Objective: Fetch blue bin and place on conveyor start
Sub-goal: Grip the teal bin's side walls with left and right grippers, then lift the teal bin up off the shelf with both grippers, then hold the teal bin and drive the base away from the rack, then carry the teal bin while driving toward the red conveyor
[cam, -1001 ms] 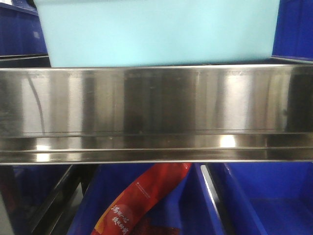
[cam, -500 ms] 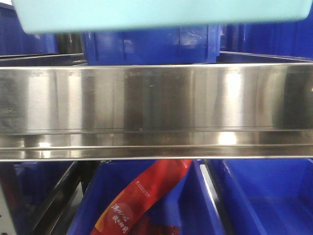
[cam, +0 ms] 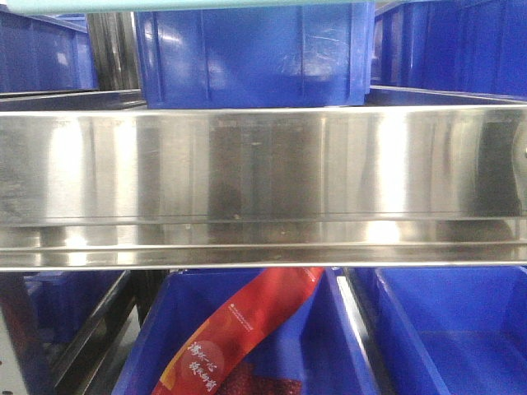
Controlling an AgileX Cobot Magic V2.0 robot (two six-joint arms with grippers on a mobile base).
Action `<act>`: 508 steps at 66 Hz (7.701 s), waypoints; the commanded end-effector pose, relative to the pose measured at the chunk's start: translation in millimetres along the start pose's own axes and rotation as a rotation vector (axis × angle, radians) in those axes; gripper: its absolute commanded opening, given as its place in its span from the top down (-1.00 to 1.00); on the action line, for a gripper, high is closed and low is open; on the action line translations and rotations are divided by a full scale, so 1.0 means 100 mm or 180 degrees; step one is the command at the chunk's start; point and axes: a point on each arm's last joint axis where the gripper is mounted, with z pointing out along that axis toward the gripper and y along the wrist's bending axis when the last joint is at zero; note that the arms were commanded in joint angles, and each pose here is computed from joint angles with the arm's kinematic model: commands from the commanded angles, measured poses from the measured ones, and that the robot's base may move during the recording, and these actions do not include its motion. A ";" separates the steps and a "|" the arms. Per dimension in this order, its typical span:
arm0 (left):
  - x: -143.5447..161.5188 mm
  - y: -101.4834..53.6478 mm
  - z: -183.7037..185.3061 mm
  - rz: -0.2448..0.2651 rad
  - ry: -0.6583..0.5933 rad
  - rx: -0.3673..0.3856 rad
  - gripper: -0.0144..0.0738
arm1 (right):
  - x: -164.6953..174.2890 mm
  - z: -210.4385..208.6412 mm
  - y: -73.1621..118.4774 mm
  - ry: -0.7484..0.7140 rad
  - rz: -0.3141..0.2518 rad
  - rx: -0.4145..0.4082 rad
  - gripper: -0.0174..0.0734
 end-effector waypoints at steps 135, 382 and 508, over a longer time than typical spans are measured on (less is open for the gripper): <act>-0.05 0.00 -0.05 0.0023 -0.0159 0.0026 0.93 | -0.25 -0.09 0.15 -0.0902 -0.0088 -0.0583 0.97; -0.06 0.01 -0.05 0.0036 -0.0172 0.0013 0.93 | -0.21 -0.07 0.09 -0.0747 -0.0178 -0.0332 0.97; -0.07 -0.01 -0.05 0.0041 -0.0225 0.0061 0.93 | -0.15 -0.06 0.09 -0.0520 -0.0007 -0.0378 0.97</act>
